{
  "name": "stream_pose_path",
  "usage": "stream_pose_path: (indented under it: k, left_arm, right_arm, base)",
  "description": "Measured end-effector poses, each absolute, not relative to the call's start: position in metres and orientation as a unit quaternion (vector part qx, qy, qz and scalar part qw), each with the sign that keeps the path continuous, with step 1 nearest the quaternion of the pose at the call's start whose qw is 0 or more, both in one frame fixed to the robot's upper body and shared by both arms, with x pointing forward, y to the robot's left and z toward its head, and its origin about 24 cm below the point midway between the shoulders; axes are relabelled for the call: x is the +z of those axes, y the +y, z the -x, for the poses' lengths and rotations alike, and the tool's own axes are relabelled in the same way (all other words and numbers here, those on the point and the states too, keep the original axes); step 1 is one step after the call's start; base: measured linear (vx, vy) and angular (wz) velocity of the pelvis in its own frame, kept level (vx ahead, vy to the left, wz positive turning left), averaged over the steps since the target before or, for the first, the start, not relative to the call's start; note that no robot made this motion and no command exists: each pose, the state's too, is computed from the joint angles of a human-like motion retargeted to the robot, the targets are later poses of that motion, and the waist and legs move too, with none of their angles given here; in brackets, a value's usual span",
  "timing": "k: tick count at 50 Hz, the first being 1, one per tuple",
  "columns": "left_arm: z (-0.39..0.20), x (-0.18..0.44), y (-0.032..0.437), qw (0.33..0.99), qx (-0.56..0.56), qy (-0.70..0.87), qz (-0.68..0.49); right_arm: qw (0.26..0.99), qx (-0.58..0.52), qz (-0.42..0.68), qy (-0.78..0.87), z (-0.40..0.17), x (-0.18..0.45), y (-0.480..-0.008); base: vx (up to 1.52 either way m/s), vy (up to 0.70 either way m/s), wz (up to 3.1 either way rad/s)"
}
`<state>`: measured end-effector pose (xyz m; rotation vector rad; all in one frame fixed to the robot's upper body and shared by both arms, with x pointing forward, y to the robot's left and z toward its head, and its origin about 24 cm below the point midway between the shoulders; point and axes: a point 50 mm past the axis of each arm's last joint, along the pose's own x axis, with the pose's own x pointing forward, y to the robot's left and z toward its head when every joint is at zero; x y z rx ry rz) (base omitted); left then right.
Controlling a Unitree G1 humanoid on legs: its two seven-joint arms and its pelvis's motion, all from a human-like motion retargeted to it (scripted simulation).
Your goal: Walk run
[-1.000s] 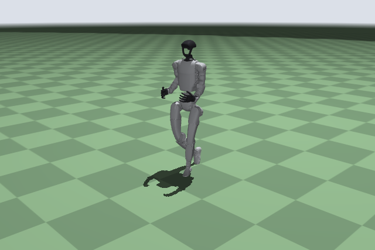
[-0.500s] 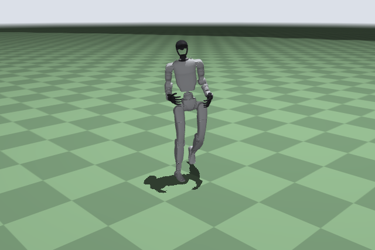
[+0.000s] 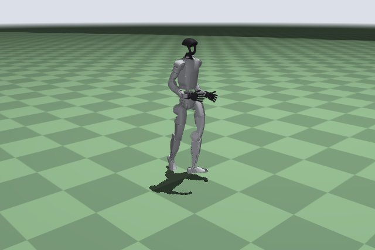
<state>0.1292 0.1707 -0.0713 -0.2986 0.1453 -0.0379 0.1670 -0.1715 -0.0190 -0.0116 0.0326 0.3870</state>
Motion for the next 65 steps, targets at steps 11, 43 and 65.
stream_pose_path:
  k: [11,43,65]
  left_arm:
    - [-0.185,-0.037,0.16,0.971,0.018,-0.054,0.233]
    - [-0.13,-0.041,0.19,0.989,-0.007,-0.019,0.145]
    - [-0.236,0.054,0.193,0.913,-0.035,-0.271,0.302]
  right_arm:
    - [0.986,0.144,-0.039,0.079,-0.132,-0.043,-0.167]
    - [0.993,0.117,-0.011,0.002,-0.172,-0.016,-0.171]
    - [0.985,0.136,-0.073,0.077,-0.12,-0.037,-0.169]
  base:
    - [0.64,0.11,1.95]
    - [0.93,-0.21,1.37]
    - [1.19,-0.29,0.36]
